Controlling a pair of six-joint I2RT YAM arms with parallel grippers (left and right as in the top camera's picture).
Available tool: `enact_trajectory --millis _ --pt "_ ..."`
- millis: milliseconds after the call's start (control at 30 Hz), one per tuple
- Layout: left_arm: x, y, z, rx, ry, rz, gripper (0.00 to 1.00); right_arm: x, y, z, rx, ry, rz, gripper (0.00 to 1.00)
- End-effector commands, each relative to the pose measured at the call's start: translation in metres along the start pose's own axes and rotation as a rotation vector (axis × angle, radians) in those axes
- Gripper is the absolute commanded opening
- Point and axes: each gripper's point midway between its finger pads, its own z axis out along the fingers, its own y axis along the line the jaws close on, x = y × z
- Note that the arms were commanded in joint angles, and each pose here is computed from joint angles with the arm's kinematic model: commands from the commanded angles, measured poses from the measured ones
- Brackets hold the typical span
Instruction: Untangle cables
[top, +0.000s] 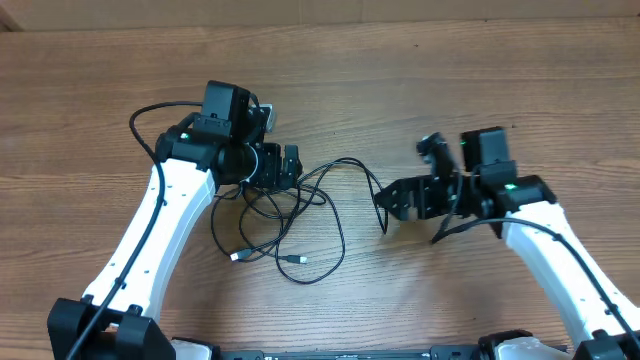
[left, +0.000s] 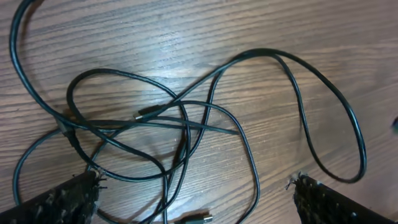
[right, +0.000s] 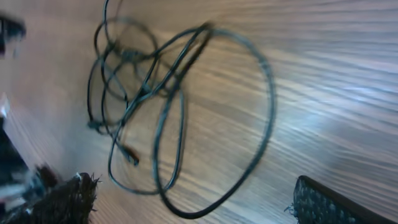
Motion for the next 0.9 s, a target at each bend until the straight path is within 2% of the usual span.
enact_trajectory --millis 0,267,367,433,467,533,700,867 --pt "-0.011 0.009 -0.004 -0.009 -0.030 -0.055 1.00 0.011 -0.001 0.014 0.121 0.050 -0.063 1.00" --pt "-0.014 0.018 -0.006 -0.018 -0.040 -0.080 1.00 0.029 -0.015 0.045 0.176 0.158 -0.039 1.00" --pt "-0.014 0.020 -0.007 -0.019 -0.042 -0.083 1.00 0.036 -0.022 0.055 0.178 0.195 -0.011 0.86" --pt "-0.015 0.020 -0.007 -0.019 -0.045 -0.082 1.00 0.037 -0.022 0.056 0.176 0.199 0.000 0.64" --pt "-0.015 0.020 -0.007 -0.019 -0.046 -0.082 1.00 0.037 -0.022 0.056 0.177 0.199 0.000 0.47" --pt "-0.016 0.020 -0.007 -0.018 -0.050 -0.081 1.00 0.035 -0.022 0.057 0.177 0.189 0.010 0.04" --pt "-0.016 0.020 -0.007 -0.018 -0.048 -0.082 1.00 0.017 -0.013 0.051 0.169 0.143 0.029 0.04" --pt "-0.014 0.019 -0.007 -0.016 -0.039 -0.084 1.00 -0.047 0.015 0.004 0.225 0.020 -0.029 0.04"
